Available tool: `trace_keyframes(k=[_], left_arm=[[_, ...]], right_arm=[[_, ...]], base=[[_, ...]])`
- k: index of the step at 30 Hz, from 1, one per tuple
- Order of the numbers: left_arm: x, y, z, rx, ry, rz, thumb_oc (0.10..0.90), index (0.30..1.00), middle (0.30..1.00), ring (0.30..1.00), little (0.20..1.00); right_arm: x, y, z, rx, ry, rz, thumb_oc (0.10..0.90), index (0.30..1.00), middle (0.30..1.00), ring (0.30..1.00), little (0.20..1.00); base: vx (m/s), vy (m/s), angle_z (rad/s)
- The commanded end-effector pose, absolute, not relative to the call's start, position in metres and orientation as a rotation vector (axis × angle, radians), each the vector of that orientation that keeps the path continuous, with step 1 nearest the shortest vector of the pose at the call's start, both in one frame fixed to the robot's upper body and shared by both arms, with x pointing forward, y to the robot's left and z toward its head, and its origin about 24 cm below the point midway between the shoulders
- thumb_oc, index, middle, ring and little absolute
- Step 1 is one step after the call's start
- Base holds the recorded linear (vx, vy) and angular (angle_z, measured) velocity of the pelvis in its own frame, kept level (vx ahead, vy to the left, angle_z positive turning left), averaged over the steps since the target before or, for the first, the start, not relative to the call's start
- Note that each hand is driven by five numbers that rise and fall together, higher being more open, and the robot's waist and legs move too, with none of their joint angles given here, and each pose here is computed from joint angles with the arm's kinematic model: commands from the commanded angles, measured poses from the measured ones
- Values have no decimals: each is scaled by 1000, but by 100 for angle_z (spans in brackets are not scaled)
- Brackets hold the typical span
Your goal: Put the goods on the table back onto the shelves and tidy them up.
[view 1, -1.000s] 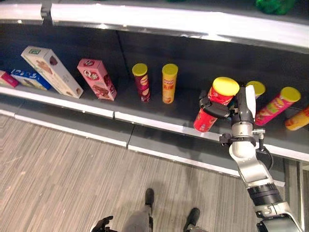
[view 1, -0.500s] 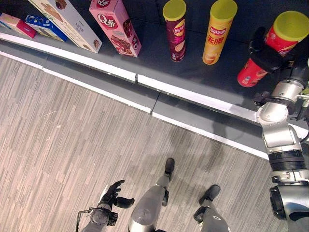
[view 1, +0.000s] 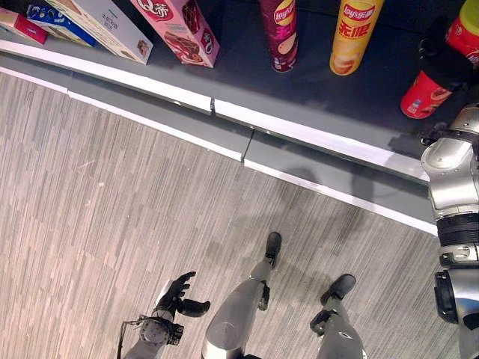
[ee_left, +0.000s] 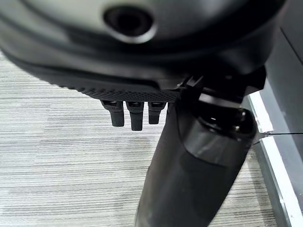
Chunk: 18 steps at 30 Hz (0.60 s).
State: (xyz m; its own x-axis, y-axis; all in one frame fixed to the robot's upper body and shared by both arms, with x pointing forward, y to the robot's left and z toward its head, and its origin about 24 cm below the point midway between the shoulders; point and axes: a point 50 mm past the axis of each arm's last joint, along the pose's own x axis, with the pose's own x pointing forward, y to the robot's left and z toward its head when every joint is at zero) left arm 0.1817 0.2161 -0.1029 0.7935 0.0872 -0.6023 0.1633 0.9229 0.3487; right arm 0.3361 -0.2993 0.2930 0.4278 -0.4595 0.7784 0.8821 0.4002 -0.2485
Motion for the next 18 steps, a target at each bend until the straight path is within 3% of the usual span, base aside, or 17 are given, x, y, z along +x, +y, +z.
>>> trace_keyframes(k=[1,18], left_arm=[[164,243,-104,486,698,-9,800,900,900,900,900],[174,241,-97,474,650,2,800,900,900,900,900]], right_arm=[[301,-287,375,-745,-1062,-1024,400,300,300,300,300],[302,-283,376,-660,-1080,-1065,400,300,300,300,300]], base=[[0,0,0],[-1,-1,0]])
